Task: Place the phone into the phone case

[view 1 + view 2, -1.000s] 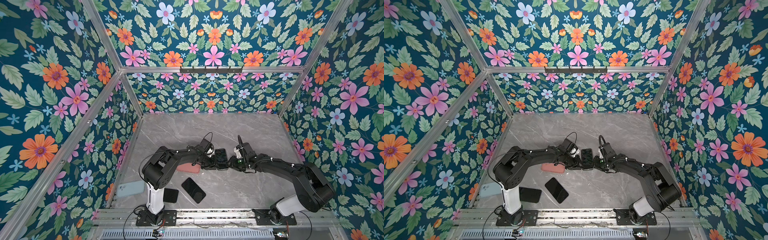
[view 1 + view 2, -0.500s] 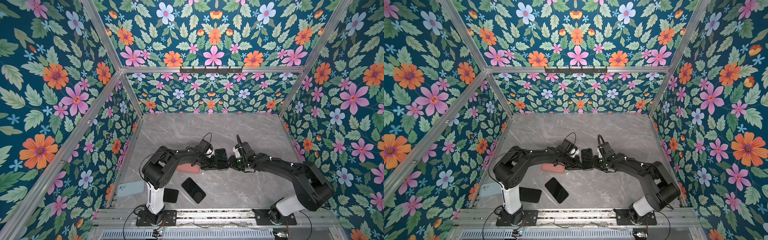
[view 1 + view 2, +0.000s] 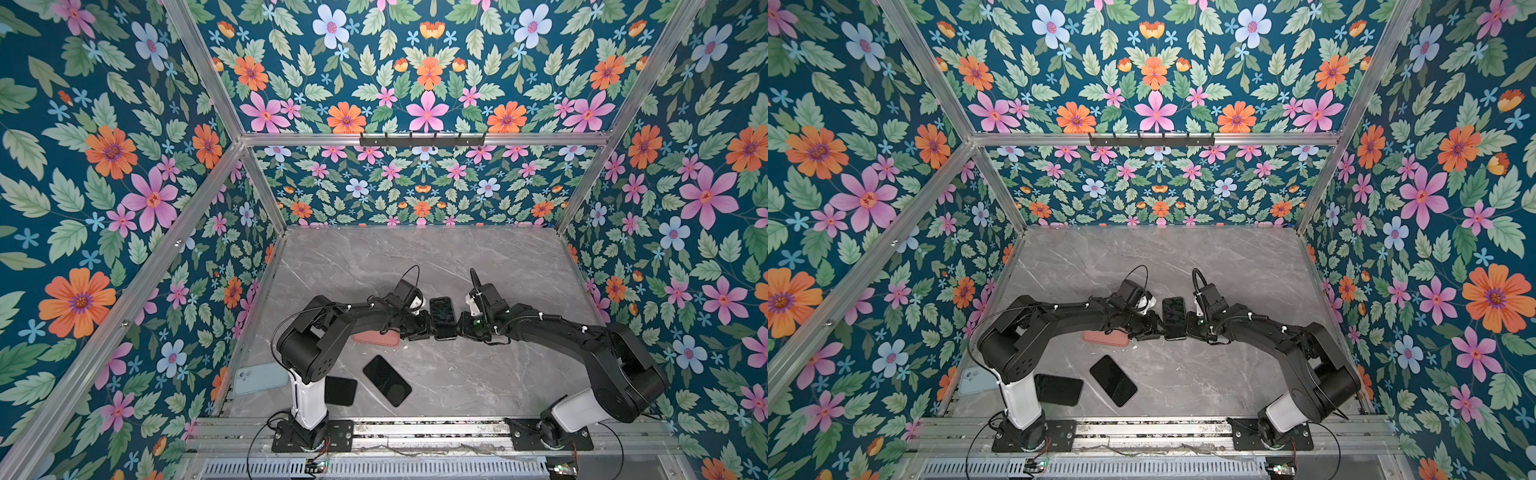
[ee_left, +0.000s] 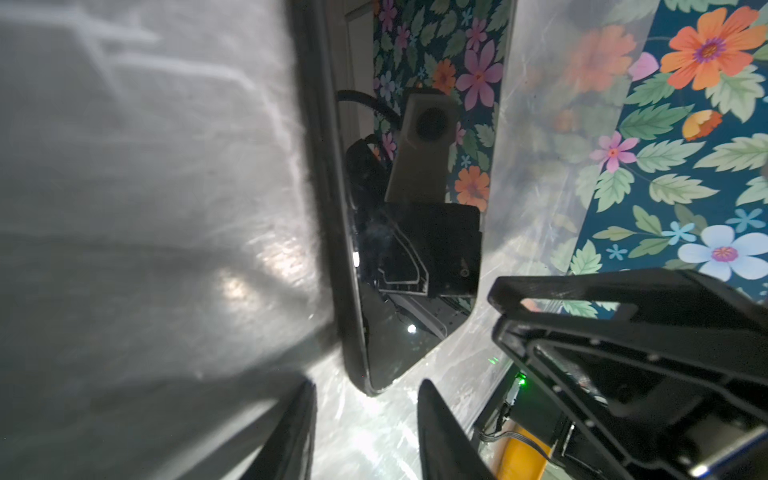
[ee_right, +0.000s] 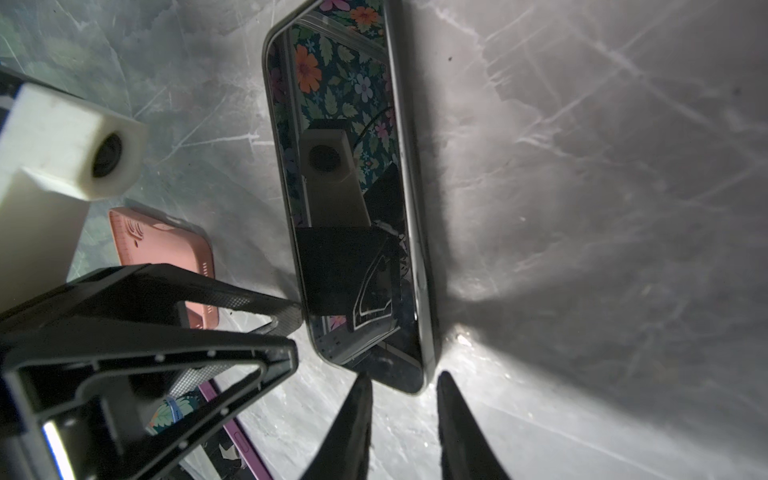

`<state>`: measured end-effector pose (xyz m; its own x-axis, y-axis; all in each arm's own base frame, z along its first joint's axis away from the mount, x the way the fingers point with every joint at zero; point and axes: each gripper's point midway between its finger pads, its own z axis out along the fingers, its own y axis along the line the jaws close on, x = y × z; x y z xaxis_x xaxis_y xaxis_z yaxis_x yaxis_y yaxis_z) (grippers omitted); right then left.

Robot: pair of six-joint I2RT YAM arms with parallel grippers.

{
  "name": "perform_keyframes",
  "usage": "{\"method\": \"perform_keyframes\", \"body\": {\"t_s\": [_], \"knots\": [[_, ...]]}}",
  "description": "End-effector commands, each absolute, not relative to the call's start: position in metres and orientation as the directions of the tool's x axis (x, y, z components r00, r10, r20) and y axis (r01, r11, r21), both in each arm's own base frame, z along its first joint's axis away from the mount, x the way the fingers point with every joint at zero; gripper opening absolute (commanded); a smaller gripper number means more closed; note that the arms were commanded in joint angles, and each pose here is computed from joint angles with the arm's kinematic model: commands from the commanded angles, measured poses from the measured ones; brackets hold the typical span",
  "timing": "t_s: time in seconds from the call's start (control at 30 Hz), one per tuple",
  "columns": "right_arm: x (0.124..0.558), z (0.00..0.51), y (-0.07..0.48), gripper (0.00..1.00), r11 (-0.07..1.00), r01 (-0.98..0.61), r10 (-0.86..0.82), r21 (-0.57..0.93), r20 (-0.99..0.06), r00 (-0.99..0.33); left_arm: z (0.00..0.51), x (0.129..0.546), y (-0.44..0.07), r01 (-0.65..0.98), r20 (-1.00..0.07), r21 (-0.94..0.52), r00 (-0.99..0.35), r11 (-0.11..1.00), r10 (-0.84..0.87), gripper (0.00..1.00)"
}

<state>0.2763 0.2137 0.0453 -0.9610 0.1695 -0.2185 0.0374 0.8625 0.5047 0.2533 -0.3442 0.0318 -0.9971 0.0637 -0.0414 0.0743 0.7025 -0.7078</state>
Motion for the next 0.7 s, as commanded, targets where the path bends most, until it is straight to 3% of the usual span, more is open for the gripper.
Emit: {"method": "perform_keyframes", "body": {"t_s": [0.0, 0.67], "knots": [[0.277, 0.043, 0.213, 0.27, 0.87, 0.036, 0.166, 0.492, -0.223, -0.961, 0.034, 0.259, -0.347, 0.078, -0.061, -0.722, -0.997, 0.687, 0.05, 0.43], [0.274, 0.037, 0.229, 0.16, 0.857, 0.021, 0.142, 0.516, -0.196, -0.97, 0.023, 0.252, -0.345, 0.051, -0.032, -0.737, -0.999, 0.674, 0.041, 0.4]]}}
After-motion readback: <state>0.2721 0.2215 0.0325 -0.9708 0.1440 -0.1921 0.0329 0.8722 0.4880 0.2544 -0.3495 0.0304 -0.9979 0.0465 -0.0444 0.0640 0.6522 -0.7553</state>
